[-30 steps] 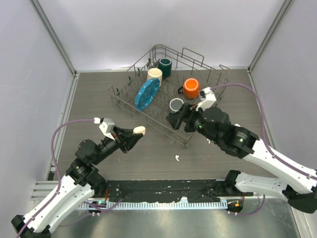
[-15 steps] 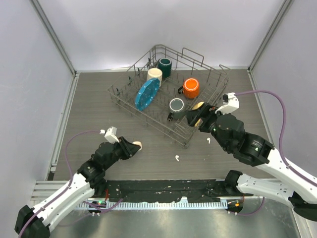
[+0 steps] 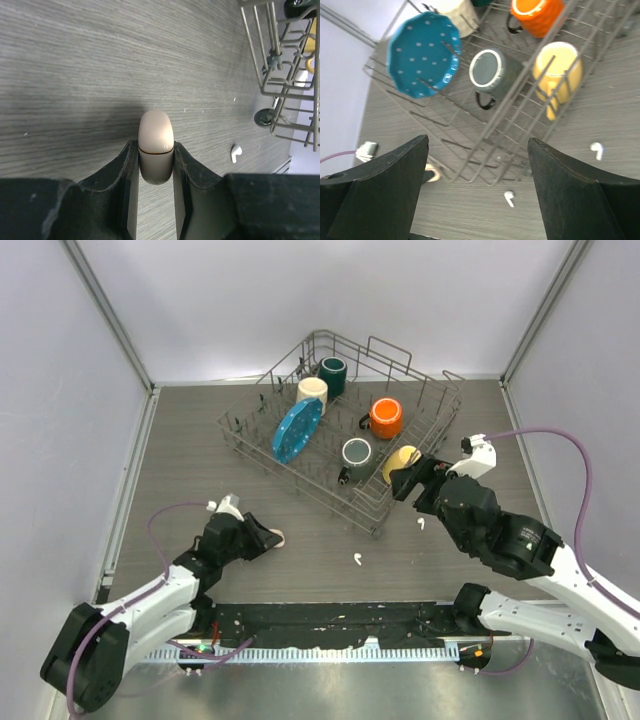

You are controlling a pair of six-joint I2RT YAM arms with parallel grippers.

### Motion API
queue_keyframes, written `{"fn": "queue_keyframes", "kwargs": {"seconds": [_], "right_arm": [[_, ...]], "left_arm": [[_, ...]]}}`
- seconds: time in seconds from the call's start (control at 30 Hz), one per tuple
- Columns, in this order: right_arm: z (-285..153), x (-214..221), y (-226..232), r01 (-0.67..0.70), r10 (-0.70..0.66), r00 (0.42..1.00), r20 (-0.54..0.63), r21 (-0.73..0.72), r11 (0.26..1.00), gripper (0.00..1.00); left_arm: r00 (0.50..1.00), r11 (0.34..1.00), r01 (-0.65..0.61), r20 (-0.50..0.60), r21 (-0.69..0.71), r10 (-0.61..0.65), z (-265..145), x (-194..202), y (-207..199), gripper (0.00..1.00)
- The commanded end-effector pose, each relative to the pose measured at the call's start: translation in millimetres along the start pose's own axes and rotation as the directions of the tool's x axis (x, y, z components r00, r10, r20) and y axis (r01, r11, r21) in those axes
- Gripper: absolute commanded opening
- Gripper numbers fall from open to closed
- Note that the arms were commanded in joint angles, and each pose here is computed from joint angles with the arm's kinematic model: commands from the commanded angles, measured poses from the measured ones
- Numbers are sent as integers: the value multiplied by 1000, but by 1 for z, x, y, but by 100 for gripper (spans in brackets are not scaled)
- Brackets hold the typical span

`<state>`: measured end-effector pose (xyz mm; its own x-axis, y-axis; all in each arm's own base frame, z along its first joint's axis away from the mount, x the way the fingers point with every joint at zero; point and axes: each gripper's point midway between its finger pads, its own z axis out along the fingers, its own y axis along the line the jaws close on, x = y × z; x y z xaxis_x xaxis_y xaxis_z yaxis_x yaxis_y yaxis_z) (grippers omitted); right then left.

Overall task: Insert the wireless bluetooth earbuds into the charging case
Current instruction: Place the charging case at the center of the board.

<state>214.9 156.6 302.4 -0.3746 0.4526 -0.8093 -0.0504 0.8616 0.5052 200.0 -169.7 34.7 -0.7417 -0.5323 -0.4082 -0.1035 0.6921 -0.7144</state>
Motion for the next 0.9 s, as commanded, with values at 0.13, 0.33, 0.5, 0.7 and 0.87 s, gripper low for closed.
{"fn": "queue_keyframes", "kwargs": {"seconds": [0.13,0.33,0.5,0.7,0.87], "right_arm": [[-1,-19,-64,7,-24,998,53,290,957,93],[2,-22,-83,51,-59,998,17,324,945,94],[16,-19,-96,49,-39,999,-37,354,934,95],[28,-16,-108,35,-6,997,-82,349,937,95],[37,-18,-122,35,9,993,-116,369,929,98]], "left_arm": [[999,1000,29,-22,6,-29,11,-14,-12,15],[997,999,38,-68,-25,-40,12,-5,-6,25],[999,997,28,-16,-69,-29,2,-12,2,32],[998,995,21,66,-95,-15,-17,-23,7,43],[995,992,25,94,-126,-13,-27,-26,13,56]]}}
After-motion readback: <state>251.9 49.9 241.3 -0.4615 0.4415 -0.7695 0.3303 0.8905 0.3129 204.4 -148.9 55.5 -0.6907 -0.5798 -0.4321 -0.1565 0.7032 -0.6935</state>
